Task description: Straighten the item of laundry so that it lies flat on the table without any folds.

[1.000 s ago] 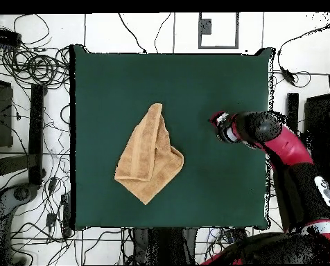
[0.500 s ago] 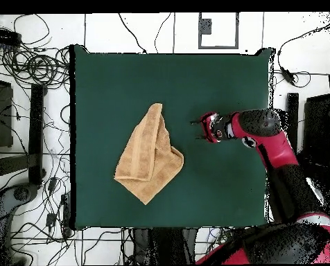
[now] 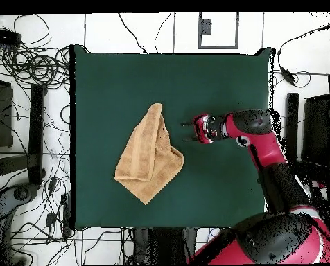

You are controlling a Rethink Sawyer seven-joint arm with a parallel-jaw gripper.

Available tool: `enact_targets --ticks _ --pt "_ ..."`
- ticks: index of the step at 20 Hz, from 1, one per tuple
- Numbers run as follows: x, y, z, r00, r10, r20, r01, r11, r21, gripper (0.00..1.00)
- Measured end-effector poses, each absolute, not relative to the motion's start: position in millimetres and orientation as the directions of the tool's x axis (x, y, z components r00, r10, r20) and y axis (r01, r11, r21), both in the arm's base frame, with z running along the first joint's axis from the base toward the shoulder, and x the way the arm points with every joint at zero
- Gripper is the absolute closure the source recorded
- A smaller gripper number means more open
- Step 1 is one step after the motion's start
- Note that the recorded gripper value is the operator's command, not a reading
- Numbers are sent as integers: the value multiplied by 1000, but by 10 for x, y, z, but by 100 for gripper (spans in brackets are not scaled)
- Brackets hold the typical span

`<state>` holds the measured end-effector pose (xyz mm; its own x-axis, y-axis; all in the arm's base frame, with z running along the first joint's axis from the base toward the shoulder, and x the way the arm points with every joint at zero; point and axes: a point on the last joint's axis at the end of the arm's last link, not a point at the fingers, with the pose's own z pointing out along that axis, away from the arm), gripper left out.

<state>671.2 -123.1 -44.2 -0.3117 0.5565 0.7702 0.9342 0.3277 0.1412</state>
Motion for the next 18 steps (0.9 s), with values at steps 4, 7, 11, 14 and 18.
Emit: enact_targets --ticks 4,7,11,14,18 --pt "6737 -1166 -455 -296 500 814 932 336 133 0" --pt "6754 -1107 -387 -290 460 839 928 348 130 0" --pt "6795 -1096 -245 -287 433 854 927 351 134 0" --pt "6843 -1131 -157 -293 435 852 928 345 142 0" --pt "6909 -1172 -46 -299 440 847 930 333 155 0"
